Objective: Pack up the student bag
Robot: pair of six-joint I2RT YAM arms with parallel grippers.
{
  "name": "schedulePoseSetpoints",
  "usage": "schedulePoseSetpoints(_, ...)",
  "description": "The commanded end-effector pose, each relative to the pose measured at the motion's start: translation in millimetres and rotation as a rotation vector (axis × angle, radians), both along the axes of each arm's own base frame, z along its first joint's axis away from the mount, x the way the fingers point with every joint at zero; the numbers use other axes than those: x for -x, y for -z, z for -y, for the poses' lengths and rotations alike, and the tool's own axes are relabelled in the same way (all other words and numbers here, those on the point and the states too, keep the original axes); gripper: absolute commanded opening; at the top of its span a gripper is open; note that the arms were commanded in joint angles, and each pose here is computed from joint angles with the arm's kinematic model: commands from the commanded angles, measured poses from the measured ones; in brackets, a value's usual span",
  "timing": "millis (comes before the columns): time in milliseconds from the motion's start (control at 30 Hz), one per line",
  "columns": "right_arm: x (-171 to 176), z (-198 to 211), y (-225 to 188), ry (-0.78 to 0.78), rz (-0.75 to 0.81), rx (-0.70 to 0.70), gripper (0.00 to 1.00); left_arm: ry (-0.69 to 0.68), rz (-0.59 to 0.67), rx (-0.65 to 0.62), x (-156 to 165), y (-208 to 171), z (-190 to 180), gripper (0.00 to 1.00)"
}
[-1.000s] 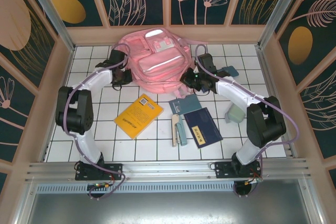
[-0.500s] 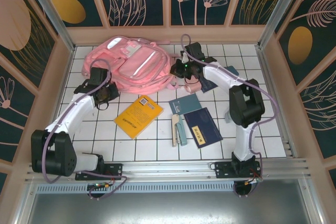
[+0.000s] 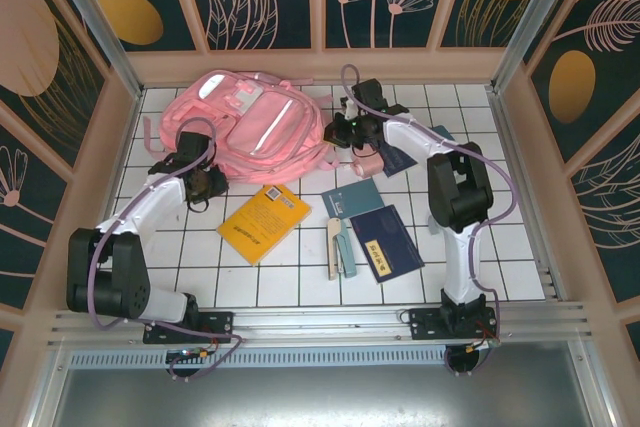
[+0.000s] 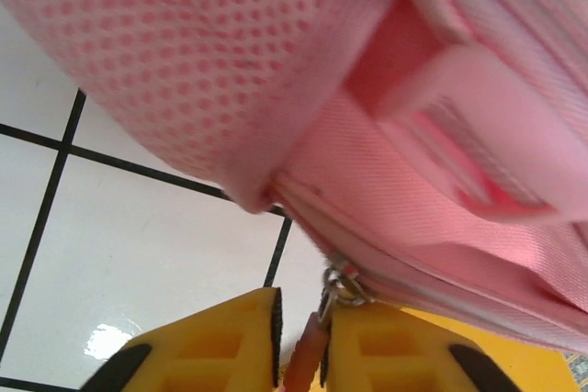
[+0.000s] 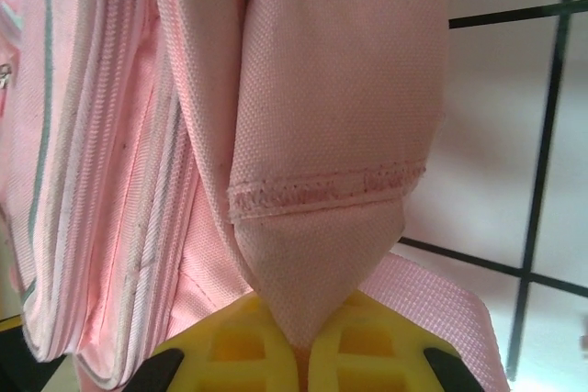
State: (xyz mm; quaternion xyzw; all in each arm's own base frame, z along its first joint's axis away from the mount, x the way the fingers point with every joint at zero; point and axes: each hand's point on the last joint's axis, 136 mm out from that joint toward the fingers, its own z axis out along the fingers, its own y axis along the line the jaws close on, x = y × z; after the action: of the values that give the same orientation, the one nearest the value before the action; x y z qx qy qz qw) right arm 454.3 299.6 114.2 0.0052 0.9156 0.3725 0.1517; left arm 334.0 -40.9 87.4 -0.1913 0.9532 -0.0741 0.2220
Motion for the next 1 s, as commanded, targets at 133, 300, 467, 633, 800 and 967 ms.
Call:
schedulePoseSetpoints(133, -68, 42, -3, 0.121, 0.133, 0.066, 0.37, -0.027, 0.029, 0.008, 1, -28, -12, 0.45)
schedulePoseSetpoints(300, -82, 45, -15, 0.130, 0.157, 0.108, 0.59, 0.016, 0.095, 0.039, -17, -55, 4, 0.61)
schedulePoseSetpoints(467, -73, 61, -47, 0.177, 0.228, 0.145, 0.70, 0.084, 0.148, 0.100, -31, -71, 39, 0.61)
schedulePoseSetpoints(633, -44, 72, -58, 0.186, 0.235, 0.141, 0.70, 0.142, 0.153, 0.154, -36, -67, 72, 0.61)
schedulePoseSetpoints(800, -1, 64, -57, 0.167, 0.224, 0.088, 0.68, 0.125, 0.115, 0.120, -33, -46, 71, 0.61)
schedulePoseSetpoints(967, 49, 29, -50, 0.087, 0.217, 0.078, 0.59, 0.098, 0.054, 0.036, -19, -11, 54, 0.59)
